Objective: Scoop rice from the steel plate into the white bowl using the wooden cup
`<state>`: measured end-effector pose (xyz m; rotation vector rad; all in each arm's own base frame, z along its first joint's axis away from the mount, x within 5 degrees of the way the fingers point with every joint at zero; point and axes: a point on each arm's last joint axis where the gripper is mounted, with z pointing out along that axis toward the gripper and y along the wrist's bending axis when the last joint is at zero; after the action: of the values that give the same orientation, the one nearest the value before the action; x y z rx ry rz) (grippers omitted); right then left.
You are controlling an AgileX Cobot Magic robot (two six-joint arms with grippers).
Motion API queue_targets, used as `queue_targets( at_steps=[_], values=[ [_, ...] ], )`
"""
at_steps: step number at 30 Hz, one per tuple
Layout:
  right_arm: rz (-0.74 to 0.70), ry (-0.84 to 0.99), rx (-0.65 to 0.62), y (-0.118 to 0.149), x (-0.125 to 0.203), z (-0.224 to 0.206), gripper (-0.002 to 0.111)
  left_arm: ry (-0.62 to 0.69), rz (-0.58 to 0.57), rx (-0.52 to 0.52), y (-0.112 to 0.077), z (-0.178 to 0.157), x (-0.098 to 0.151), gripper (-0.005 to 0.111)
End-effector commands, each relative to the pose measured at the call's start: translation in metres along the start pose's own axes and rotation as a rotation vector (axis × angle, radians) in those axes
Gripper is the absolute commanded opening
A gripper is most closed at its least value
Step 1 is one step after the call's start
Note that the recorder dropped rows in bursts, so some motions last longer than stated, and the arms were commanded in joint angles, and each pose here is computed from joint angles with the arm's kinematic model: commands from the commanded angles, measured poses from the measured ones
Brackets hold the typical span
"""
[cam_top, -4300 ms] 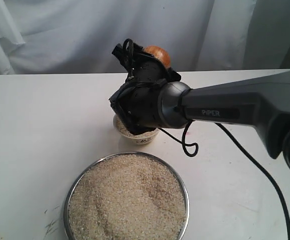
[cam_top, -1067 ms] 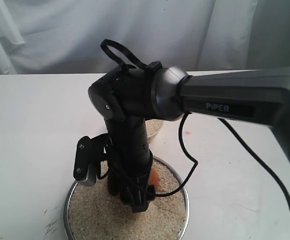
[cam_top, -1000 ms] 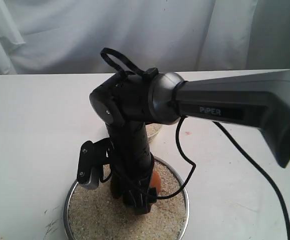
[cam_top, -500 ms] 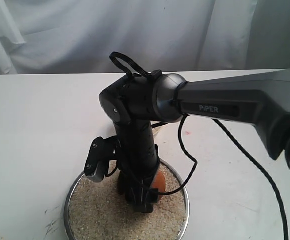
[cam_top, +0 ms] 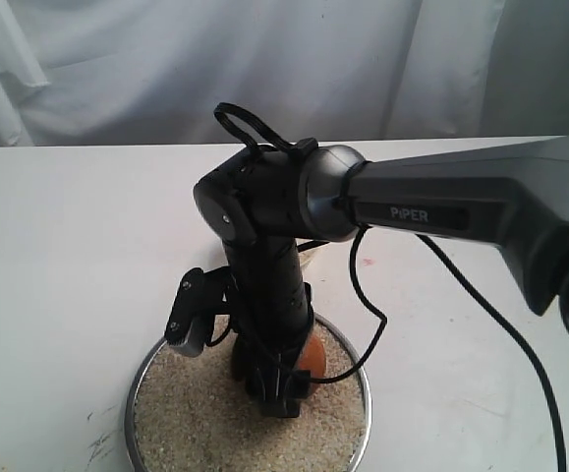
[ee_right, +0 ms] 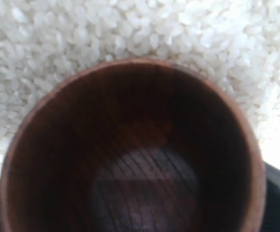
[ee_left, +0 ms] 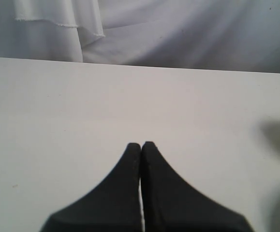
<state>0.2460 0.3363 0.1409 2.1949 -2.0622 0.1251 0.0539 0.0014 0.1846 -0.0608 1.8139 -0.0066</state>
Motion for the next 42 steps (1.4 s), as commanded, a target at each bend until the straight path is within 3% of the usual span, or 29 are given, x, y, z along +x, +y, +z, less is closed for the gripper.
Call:
queue_targets(
  at_steps=[1,10,19,21,32,39,42],
  values=[
    [0.019,-0.031,0.032,-0.005,0.000,-0.006,0.052,-0.013,0.000,-0.002,0.000,0.000,0.000,0.000],
    [0.022,-0.128,-0.030,-0.003,0.003,-0.021,0.055,-0.013,0.000,-0.002,0.000,0.000,0.000,0.000],
    [0.036,-0.186,-0.111,-0.011,0.014,-0.025,0.091,-0.013,0.000,-0.002,0.000,0.000,0.000,0.000],
    [0.025,-0.187,-0.110,-0.013,0.015,-0.024,0.095,-0.013,0.000,-0.002,0.000,0.000,0.000,0.000],
    [0.066,-0.286,-0.142,-0.017,0.010,-0.038,0.096,-0.013,0.000,-0.002,0.000,0.000,0.000,0.000],
    [0.226,-0.532,-0.271,-0.040,0.036,-0.067,0.097,-0.013,0.000,-0.002,0.000,0.000,0.000,0.000],
    [0.246,-0.588,-0.248,-0.043,0.049,-0.086,0.096,-0.013,0.000,-0.002,0.000,0.000,0.000,0.000]
  ],
)
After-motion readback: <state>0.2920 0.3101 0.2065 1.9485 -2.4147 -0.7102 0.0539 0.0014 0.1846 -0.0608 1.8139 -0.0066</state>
